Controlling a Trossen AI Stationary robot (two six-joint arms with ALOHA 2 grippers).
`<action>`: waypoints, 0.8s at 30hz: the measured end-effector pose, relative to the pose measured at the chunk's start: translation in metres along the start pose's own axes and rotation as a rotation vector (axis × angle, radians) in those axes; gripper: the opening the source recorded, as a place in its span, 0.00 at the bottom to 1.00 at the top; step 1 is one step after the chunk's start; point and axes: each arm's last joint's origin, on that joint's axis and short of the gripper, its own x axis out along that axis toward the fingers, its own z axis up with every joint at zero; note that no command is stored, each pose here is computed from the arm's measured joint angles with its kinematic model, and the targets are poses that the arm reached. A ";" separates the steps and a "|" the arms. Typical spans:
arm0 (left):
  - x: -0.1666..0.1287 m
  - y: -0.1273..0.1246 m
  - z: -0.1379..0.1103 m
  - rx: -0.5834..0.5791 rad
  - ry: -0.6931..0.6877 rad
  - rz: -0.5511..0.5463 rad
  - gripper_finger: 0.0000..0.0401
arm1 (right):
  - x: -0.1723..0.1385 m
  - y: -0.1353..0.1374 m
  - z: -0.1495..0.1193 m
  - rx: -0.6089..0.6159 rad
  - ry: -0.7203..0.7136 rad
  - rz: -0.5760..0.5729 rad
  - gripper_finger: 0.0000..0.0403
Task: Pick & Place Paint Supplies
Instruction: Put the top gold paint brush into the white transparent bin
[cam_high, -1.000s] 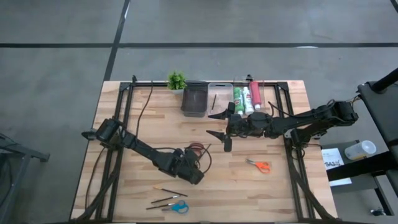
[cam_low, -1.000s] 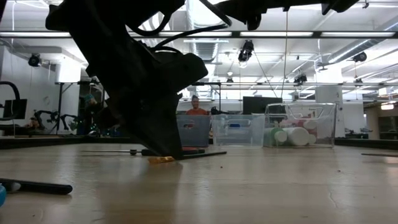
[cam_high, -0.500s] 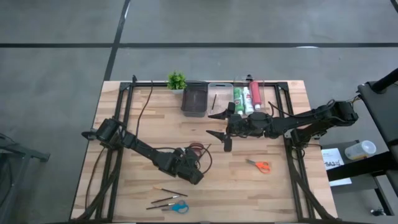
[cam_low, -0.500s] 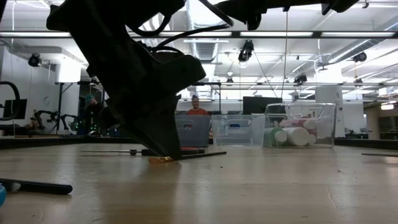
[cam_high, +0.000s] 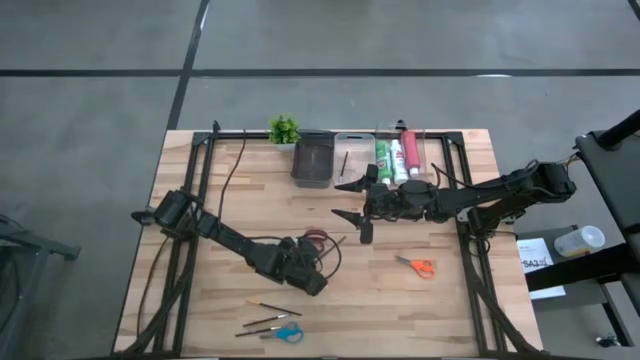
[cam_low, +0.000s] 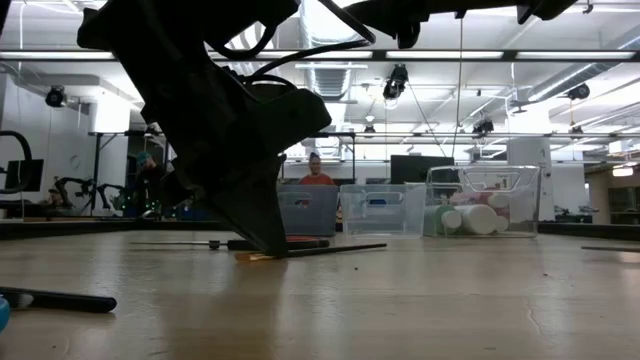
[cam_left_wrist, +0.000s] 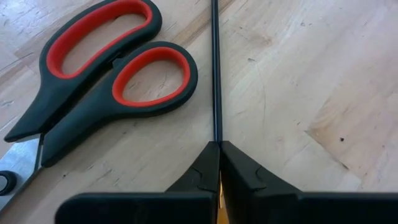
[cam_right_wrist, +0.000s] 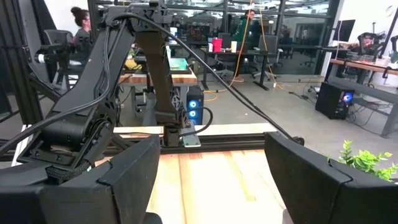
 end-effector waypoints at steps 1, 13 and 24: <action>0.000 0.000 0.000 0.000 0.001 0.000 0.02 | 0.000 0.000 0.000 0.001 0.000 0.000 0.71; -0.002 -0.001 0.001 0.001 0.005 -0.001 0.03 | 0.000 0.000 0.000 0.001 0.000 0.000 0.71; -0.011 -0.006 0.009 0.034 0.052 0.043 0.03 | 0.000 0.000 0.000 0.001 0.000 0.000 0.71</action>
